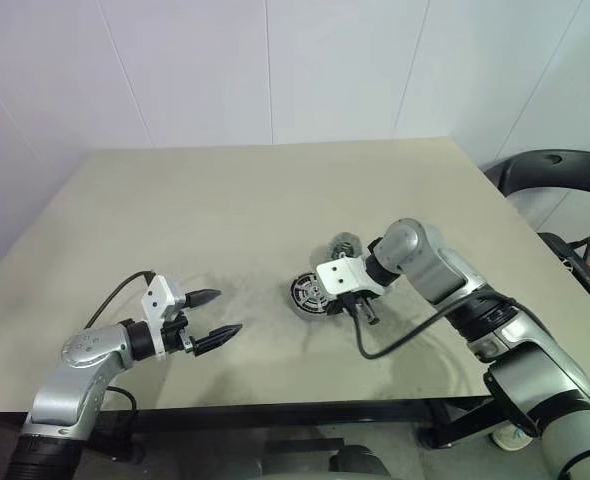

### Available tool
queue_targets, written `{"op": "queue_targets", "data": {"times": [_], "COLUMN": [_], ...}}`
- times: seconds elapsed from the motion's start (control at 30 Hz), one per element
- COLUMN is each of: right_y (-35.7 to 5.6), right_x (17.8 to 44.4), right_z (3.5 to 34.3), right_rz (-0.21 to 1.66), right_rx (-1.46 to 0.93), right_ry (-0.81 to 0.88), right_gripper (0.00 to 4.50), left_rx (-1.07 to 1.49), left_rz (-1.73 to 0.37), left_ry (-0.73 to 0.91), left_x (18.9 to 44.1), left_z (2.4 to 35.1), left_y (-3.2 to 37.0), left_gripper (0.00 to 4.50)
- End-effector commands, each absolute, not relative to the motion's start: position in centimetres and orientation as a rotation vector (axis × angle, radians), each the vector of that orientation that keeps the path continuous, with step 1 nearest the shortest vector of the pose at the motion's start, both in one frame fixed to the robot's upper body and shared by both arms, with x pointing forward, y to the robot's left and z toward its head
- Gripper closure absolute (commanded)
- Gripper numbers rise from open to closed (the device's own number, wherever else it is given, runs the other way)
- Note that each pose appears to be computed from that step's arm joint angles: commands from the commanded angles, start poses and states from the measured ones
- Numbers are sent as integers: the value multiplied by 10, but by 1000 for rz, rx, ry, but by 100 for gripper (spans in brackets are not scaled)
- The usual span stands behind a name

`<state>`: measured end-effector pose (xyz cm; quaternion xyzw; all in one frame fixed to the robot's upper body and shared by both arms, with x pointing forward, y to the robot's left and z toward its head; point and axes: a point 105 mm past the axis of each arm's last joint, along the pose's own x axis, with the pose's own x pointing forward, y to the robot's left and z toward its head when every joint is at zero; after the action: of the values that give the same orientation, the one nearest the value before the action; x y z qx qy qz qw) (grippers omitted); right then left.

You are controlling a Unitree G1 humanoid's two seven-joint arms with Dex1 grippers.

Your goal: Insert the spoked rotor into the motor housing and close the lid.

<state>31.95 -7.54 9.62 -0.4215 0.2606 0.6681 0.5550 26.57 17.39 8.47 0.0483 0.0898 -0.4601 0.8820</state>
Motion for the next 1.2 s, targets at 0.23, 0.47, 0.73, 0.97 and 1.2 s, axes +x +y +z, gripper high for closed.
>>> {"op": "queue_targets", "data": {"times": [0.23,0.47,0.73,0.97,1.2], "right_y": [-33,-24,-14,-8,-16], "right_x": [308,312,309,303,314], "right_z": [137,121,110,128,164], "right_rz": [1460,1319,1268,1280,1244], "right_rx": [-632,-527,-467,-344,-206], "right_ry": [716,829,870,871,785], "right_gripper": [448,448,448,323,91], "left_rx": [125,127,134,136,134], "left_rz": [-954,-942,-935,-932,-928], "left_ry": [138,135,132,134,132], "left_x": [268,271,273,274,276], "left_z": [104,108,111,112,113], "left_y": [166,164,162,160,160], "left_gripper": [0,0,0,0,0]}}
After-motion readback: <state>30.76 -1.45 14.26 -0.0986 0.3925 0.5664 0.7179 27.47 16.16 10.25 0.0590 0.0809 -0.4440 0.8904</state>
